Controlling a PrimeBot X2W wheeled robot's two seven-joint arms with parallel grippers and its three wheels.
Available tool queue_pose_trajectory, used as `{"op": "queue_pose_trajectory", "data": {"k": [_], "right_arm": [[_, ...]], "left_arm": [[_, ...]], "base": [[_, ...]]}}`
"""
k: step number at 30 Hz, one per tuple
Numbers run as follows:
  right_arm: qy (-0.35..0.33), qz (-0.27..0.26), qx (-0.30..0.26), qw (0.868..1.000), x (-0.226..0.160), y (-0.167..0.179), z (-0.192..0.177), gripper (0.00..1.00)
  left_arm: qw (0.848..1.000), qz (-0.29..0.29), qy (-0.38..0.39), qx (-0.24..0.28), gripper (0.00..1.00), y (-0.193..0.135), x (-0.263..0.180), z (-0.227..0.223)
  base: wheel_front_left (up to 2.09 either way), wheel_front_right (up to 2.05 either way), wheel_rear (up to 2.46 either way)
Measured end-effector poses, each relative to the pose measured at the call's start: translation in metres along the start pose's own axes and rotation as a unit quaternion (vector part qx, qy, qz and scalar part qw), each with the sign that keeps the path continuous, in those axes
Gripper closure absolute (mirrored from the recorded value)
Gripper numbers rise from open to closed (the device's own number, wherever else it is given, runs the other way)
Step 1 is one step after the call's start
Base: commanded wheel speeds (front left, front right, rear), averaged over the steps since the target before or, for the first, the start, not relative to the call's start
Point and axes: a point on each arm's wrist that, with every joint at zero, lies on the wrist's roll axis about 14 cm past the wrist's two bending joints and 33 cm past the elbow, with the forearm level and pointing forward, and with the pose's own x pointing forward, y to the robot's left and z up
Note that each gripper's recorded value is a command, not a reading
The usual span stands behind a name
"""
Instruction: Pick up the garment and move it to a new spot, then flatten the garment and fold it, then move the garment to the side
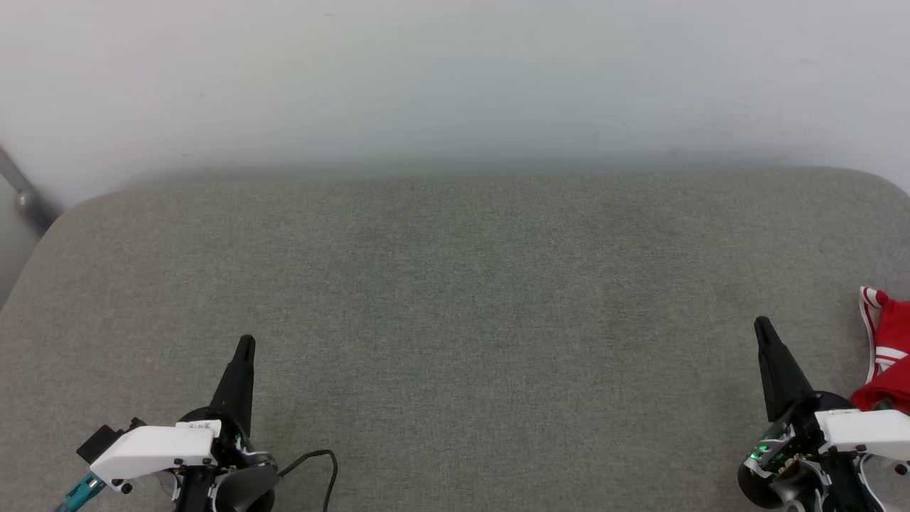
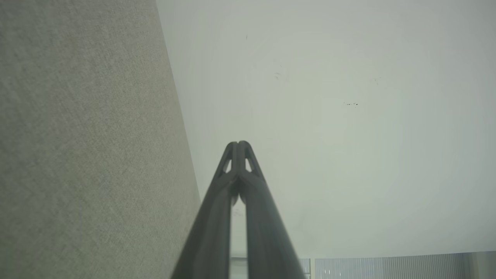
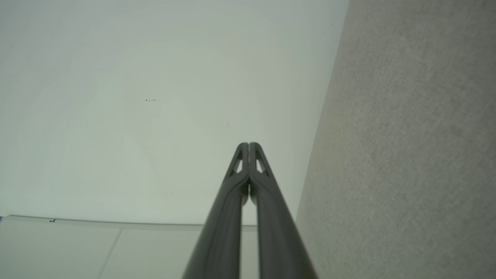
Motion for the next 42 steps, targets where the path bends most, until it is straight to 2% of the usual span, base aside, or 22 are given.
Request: {"op": "queue_pose_trajectory", "data": {"k": [42], "right_arm": [[0.000,0.000,0.000,1.000,0.0000,0.0000,0.0000,1.00]], "left_arm": [[1.000,0.000,0.000,0.000,1.00,0.0000,0.0000,0.0000]], "base": [[0.00,0.00,0.00]]}}
